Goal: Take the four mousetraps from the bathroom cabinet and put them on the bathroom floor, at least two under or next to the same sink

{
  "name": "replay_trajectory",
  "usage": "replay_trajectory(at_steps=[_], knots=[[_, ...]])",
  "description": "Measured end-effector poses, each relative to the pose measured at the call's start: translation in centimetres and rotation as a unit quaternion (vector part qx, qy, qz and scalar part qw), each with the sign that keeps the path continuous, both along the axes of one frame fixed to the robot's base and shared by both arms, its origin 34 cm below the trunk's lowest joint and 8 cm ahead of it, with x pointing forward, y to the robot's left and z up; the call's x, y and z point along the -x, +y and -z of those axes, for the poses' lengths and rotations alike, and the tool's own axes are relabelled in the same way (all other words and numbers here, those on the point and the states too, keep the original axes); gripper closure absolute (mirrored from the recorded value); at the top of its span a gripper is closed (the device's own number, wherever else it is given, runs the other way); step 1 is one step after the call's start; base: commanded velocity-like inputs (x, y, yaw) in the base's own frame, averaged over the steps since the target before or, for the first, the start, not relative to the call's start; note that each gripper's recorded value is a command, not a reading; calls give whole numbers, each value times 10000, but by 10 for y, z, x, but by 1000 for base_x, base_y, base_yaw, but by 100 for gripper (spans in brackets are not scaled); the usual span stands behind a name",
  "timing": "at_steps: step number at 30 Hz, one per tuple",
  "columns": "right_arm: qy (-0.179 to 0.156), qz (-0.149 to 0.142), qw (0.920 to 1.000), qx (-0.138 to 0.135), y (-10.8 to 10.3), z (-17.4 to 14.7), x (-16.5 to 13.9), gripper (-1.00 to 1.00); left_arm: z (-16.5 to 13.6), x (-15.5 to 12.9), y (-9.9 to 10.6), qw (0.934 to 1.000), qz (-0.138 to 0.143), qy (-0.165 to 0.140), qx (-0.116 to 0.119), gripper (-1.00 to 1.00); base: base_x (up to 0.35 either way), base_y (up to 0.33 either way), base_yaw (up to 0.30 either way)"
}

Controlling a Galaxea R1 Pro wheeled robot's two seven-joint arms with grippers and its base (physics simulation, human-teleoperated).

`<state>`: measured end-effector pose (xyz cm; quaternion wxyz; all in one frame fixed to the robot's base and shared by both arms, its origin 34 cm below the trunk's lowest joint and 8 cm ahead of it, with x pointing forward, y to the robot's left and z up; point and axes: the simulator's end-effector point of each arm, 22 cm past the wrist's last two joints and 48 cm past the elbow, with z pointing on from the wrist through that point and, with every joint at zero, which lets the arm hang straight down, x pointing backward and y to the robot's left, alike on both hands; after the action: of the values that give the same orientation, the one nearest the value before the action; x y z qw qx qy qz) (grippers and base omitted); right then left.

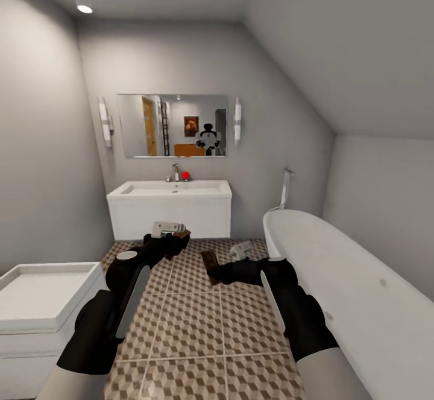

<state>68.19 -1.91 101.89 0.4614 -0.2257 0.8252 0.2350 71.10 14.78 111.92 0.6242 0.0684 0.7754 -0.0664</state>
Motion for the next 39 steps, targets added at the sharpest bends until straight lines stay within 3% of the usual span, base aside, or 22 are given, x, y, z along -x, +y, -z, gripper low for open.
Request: replay_trajectory(at_steps=[23,39], knots=[[-22,-4,10000,-7,0,-2,0,100,-3,1,-1,10000,7,-31,0,100,109,41,76],[-31,-9,10000,-12,0,-3,1,100,-4,1,0,10000,-1,-45,-19,100,183,105,-43]])
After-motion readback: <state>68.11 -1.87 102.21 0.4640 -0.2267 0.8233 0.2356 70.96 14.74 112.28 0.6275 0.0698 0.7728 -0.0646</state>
